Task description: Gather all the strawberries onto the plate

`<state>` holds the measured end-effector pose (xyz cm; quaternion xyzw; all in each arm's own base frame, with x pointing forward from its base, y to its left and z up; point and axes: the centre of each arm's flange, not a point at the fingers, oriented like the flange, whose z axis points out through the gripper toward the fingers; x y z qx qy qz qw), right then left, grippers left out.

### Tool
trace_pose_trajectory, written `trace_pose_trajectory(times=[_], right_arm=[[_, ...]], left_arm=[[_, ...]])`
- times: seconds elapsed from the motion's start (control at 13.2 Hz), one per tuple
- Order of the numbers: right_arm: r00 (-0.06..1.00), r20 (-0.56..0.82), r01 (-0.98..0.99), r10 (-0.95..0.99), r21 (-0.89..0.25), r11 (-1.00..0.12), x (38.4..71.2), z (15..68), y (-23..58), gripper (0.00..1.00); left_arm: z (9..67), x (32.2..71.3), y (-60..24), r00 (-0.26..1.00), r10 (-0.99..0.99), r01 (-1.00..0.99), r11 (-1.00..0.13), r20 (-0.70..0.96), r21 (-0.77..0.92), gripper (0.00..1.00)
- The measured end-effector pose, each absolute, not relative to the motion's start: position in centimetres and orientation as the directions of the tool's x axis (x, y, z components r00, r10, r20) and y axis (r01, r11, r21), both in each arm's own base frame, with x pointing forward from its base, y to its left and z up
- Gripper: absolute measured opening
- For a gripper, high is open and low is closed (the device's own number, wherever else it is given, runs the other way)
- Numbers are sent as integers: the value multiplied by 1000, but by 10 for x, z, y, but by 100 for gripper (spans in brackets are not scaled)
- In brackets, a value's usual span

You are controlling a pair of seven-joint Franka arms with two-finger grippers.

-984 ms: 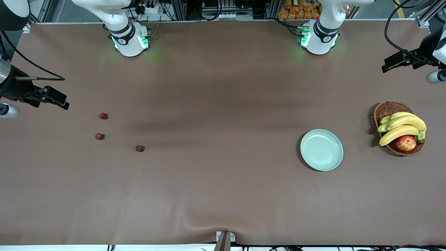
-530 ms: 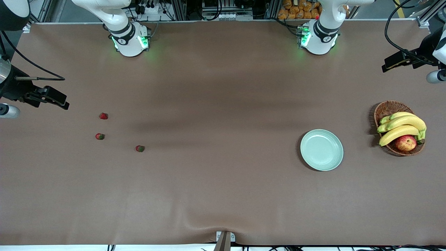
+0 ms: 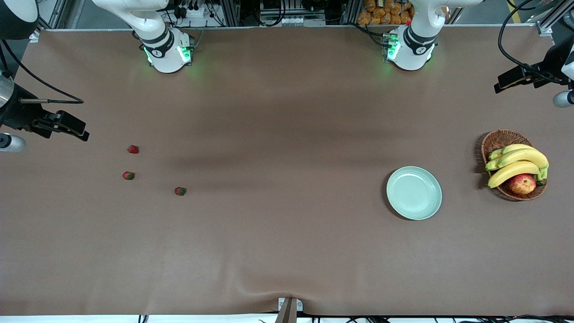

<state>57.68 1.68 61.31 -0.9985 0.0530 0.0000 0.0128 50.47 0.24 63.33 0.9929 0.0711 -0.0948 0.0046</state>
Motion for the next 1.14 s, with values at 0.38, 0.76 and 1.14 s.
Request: trace_pose_trajectory(times=[0.38, 0.76, 1.14], right_arm=[[994, -1, -106, -106, -26, -994, 577, 613, 17, 100], [994, -1, -106, -106, -26, -994, 577, 613, 16, 100], [994, -1, -106, -106, -26, -994, 577, 613, 16, 100]], left_arm=[[633, 505, 7, 970, 149, 151, -988, -189, -4, 100], [633, 504, 7, 970, 150, 152, -988, -191, -5, 100], [633, 504, 7, 970, 150, 152, -988, -191, -5, 100]])
